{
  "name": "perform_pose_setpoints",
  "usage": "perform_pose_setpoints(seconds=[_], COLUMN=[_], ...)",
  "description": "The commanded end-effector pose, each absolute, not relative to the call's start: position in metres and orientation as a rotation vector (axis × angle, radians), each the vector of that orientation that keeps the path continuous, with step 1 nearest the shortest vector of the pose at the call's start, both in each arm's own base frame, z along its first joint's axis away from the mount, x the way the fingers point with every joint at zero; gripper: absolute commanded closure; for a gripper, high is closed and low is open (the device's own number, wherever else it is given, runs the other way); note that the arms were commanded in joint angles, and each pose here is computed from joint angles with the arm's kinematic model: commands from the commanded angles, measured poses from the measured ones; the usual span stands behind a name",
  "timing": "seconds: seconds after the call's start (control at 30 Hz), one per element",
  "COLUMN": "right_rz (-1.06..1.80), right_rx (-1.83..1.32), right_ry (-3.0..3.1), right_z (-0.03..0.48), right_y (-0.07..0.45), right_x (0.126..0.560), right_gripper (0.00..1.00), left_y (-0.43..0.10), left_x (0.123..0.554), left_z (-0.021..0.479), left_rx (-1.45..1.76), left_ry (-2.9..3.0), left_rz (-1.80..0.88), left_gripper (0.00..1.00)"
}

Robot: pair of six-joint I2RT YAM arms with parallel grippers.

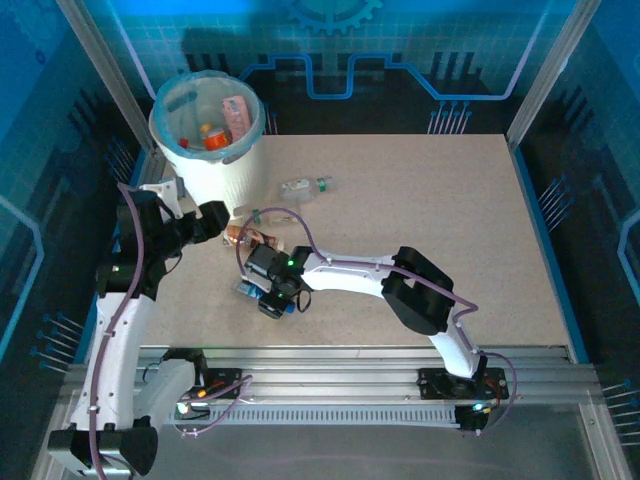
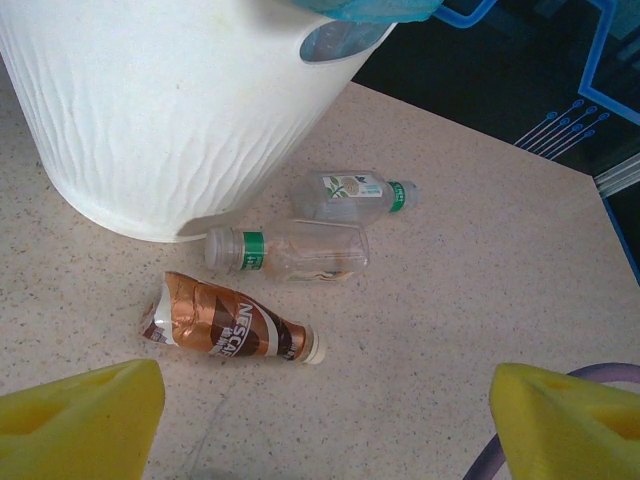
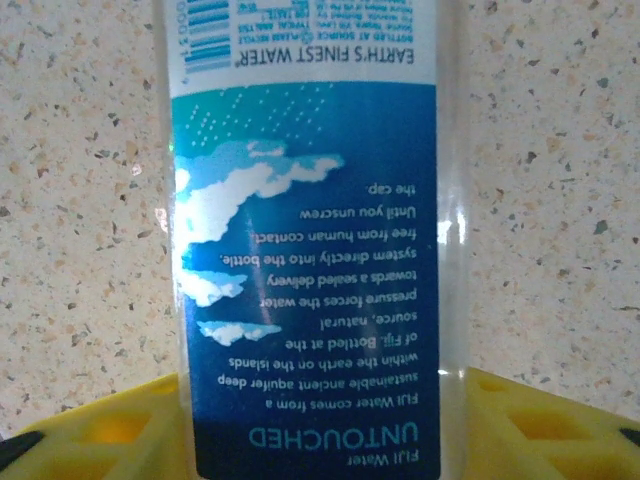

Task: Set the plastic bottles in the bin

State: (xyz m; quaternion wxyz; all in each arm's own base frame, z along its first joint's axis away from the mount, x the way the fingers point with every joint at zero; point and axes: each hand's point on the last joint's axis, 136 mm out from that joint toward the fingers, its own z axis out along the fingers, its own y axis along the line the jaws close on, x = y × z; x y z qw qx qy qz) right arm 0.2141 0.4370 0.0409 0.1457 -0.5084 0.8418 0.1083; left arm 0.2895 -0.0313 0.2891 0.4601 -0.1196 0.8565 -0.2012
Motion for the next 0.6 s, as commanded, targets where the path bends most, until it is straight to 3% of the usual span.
perform_pose_setpoints(seconds=[0.0,0.57], right_rz=[0.301,0.327], right_rx=[-1.456,-1.212], right_ry=[2.419,2.274], right_z=[0.045,0.153], right_y=[0.435,0.369], right_x=[0.213,0.220], right_gripper=[0.48,0.52], left_y=[-0.035,-0.080], left_x=[0.288,0.295], left_z=[0.310,0.375], left_rx=[-0.270,-0.143], left_ry=[2.071,1.942], left_rz=[-0.514,-0.769], left_gripper=[0.15,0.16])
